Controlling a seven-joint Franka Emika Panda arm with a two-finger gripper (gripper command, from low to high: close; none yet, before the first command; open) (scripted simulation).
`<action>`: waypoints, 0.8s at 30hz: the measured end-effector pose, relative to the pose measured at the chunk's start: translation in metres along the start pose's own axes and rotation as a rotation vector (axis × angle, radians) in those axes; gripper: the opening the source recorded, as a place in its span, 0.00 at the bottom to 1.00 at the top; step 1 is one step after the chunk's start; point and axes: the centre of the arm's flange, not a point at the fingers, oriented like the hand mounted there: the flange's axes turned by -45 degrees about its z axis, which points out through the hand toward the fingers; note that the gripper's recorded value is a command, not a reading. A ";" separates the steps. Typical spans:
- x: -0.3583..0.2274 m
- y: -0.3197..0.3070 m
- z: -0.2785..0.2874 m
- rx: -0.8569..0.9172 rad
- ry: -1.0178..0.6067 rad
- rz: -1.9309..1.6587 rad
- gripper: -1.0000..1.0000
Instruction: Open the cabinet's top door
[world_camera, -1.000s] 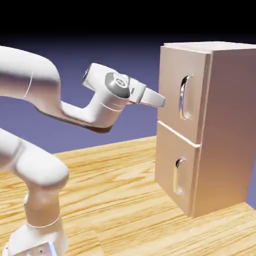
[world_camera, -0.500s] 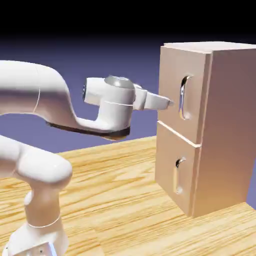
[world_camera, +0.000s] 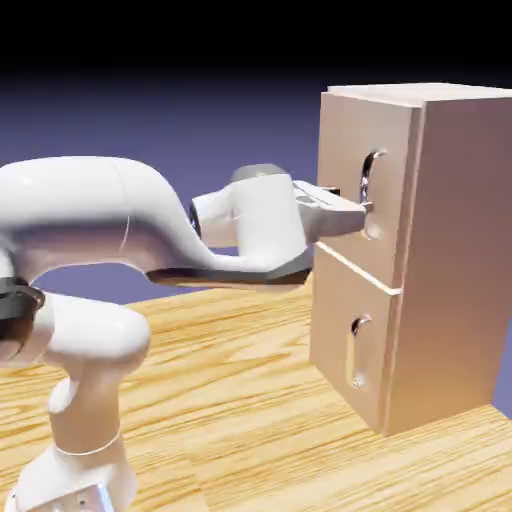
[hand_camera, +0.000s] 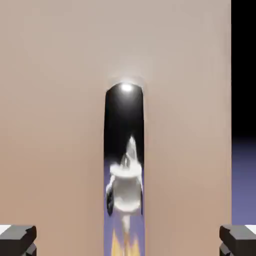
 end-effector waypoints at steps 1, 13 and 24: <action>0.000 0.000 0.007 0.000 0.001 -0.002 0.00; 0.000 -0.037 -0.038 -0.218 0.000 -0.007 0.00; 0.000 -0.091 -0.079 -0.471 0.002 -0.002 0.00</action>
